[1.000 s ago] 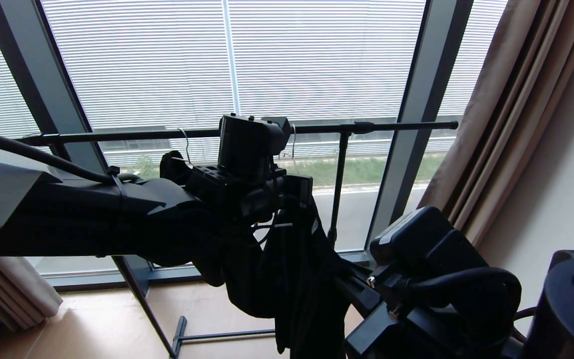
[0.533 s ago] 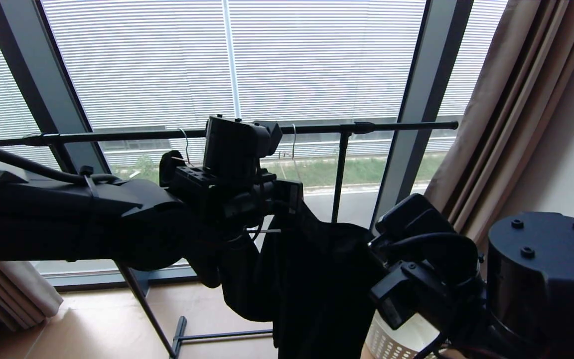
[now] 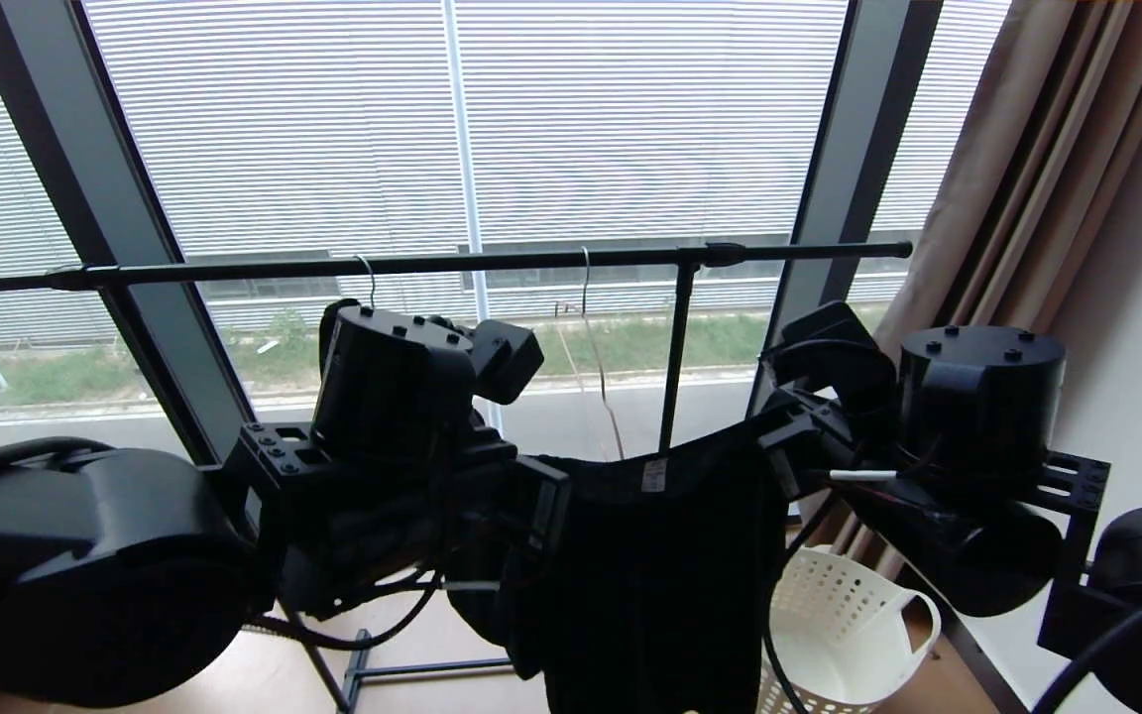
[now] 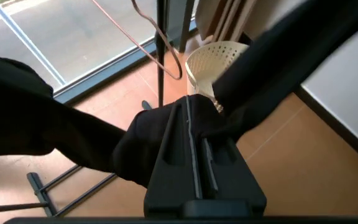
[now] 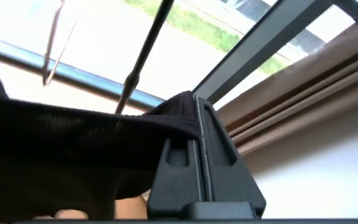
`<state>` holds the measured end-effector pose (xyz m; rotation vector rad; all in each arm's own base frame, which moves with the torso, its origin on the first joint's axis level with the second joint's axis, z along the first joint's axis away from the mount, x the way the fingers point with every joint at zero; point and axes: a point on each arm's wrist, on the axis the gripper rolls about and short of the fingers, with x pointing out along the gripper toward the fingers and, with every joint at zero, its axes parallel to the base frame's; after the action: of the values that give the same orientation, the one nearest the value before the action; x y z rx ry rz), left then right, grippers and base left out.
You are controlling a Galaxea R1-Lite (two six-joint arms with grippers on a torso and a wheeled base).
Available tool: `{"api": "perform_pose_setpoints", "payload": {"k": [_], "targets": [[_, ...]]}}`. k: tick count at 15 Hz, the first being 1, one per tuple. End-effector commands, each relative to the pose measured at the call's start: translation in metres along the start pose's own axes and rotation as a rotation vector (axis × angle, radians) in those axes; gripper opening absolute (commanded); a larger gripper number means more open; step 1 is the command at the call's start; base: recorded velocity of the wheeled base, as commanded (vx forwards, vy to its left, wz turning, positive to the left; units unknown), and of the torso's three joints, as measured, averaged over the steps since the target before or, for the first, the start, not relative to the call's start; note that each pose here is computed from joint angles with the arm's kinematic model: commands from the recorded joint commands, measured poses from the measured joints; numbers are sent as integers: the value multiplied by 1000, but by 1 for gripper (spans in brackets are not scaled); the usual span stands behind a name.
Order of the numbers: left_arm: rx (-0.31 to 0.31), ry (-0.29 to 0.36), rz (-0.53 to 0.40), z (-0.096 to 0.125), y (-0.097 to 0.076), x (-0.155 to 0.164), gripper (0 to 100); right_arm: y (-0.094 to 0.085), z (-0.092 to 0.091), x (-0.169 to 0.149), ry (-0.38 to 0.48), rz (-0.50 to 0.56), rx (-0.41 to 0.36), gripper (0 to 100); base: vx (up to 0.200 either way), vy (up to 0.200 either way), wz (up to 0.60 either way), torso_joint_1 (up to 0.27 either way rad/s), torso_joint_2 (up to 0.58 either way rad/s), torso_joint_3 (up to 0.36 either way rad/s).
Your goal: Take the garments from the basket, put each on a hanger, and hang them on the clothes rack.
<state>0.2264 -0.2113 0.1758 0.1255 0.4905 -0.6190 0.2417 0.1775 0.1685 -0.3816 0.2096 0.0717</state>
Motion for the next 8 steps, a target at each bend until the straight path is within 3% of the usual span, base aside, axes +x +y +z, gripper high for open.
{"api": "perform_pose_setpoints", "payload": {"k": [1,8], "targets": [[41,49,-51,-20,-16,-12,0,18,-10,26,-1,-14,17,0,0,0,0,0,0,0],[110,155,-305,-47,-68,-11,0,39,12,28,-78,20,206,0,0,0,0,0,0,0]]}}
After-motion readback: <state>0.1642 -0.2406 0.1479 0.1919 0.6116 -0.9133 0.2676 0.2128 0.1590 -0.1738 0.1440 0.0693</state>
